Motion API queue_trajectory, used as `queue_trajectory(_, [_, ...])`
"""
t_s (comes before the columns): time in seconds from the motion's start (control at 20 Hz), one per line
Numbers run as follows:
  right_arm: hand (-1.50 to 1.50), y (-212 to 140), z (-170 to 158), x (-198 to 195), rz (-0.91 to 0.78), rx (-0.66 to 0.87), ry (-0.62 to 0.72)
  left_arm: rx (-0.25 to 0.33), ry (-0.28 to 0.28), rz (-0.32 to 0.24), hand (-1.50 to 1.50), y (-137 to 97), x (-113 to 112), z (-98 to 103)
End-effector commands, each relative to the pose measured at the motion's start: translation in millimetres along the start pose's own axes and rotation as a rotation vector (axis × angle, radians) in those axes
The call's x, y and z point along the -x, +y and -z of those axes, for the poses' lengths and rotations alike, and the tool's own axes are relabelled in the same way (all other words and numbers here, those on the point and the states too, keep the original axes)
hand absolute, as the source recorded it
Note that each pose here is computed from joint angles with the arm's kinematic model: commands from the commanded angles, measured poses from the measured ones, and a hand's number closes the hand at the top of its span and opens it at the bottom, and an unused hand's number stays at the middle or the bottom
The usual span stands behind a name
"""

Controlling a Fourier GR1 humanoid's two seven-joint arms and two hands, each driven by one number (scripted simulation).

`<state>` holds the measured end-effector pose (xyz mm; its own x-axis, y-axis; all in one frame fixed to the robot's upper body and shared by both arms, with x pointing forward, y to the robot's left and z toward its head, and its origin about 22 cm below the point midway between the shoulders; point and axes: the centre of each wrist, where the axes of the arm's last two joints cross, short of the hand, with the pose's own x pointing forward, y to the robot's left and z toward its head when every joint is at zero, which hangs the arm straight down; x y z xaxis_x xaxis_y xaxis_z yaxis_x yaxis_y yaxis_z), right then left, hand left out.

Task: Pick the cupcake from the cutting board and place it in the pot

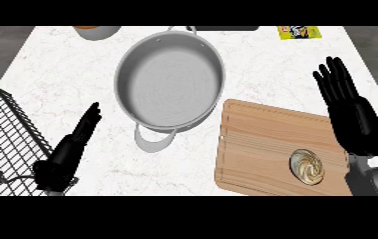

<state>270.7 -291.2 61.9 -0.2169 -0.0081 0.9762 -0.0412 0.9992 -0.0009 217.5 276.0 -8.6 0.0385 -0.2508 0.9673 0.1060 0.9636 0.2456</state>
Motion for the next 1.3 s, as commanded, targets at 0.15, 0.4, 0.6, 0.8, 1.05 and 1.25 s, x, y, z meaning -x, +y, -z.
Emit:
queue_trajectory(0.15, [-1.50,-72,-28,6,-0.309,0.138,0.058,0.134,0.074,-0.206,0.00,-16,1,-2])
queue_trajectory(0.4, [-1.50,-152,-96,33,-0.806,0.397,0.517,0.301,0.067,-0.315,0.00,20,5,-11])
queue_trajectory(0.6, [-1.50,-116,-101,54,-0.917,0.304,0.509,0.272,0.117,-0.357,0.00,-4,4,0])
queue_trajectory(0.8, [-1.50,-100,-85,32,-1.042,0.208,0.550,0.237,0.136,-0.350,0.00,-17,-9,15])
queue_trajectory(1.05, [-1.50,-67,-66,-23,-1.052,0.143,0.608,0.224,0.153,-0.342,0.00,-19,-8,9])
queue_trajectory(1.25, [-1.50,-49,-50,-71,-1.058,0.097,0.713,0.217,0.156,-0.343,0.00,-5,-18,14])
